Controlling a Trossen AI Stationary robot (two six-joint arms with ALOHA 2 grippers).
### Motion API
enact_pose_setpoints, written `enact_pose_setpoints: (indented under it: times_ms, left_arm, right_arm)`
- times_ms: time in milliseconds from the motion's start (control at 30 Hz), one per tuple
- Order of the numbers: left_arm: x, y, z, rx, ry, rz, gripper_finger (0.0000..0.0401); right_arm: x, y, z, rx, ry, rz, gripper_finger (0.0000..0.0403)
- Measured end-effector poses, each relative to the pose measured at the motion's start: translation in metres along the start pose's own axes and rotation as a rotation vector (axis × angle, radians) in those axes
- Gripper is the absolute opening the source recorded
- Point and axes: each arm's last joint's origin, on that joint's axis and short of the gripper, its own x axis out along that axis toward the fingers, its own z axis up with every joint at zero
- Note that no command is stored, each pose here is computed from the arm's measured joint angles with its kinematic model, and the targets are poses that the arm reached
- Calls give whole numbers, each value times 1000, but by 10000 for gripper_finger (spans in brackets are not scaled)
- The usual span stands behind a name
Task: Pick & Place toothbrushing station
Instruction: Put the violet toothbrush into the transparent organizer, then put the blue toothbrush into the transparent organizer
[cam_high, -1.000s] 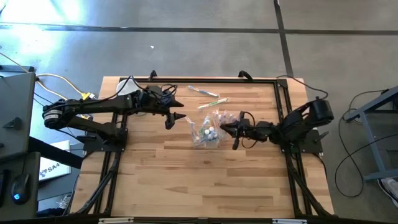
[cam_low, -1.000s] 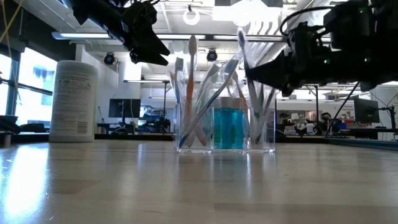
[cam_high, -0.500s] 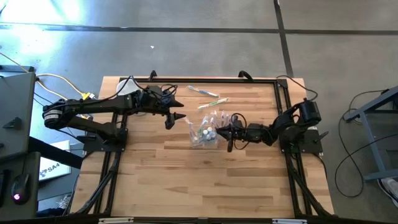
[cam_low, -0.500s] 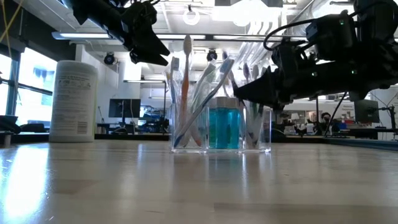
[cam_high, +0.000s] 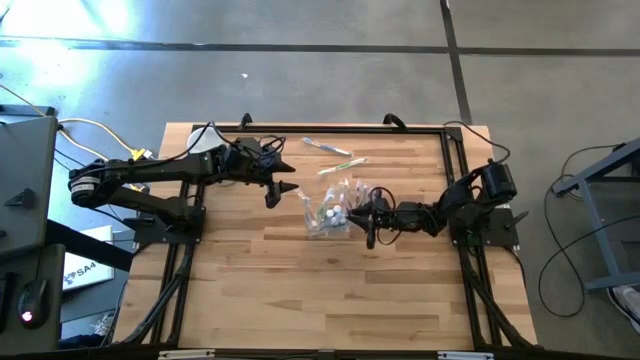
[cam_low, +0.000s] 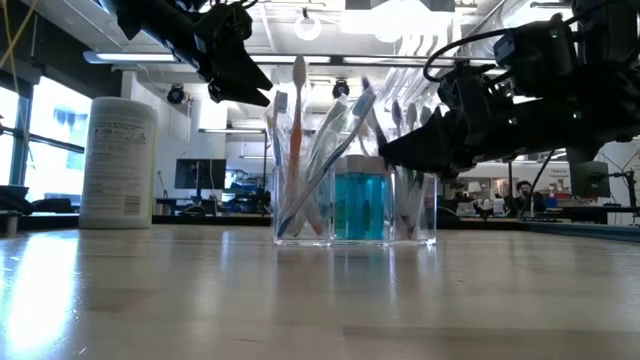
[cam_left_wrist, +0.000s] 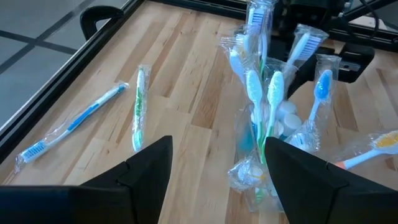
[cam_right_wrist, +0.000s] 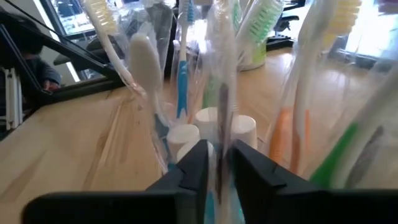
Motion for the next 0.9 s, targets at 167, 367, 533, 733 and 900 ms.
enact_pose_setpoints:
  times_ms: [167, 367, 533, 733, 900]
  left_arm:
    - [0, 0, 0, 0, 0, 0, 248]
    - [0, 0, 0, 0, 0, 0, 248]
    - [0, 0, 0, 0, 1, 0, 248]
    - [0, 0, -1, -1, 9, 1, 248]
    - [-1, 0, -2, -1, 16, 3, 248]
  right_arm:
    - [0, 1, 0, -5, -1, -8, 102]
    - [-2, 2, 2, -46, 3, -10, 161]
    - [-7, 9, 9, -116, 0, -74, 191]
    - [-14, 19, 16, -204, -3, -146, 202]
    - [-22, 32, 23, -290, -41, -190, 201]
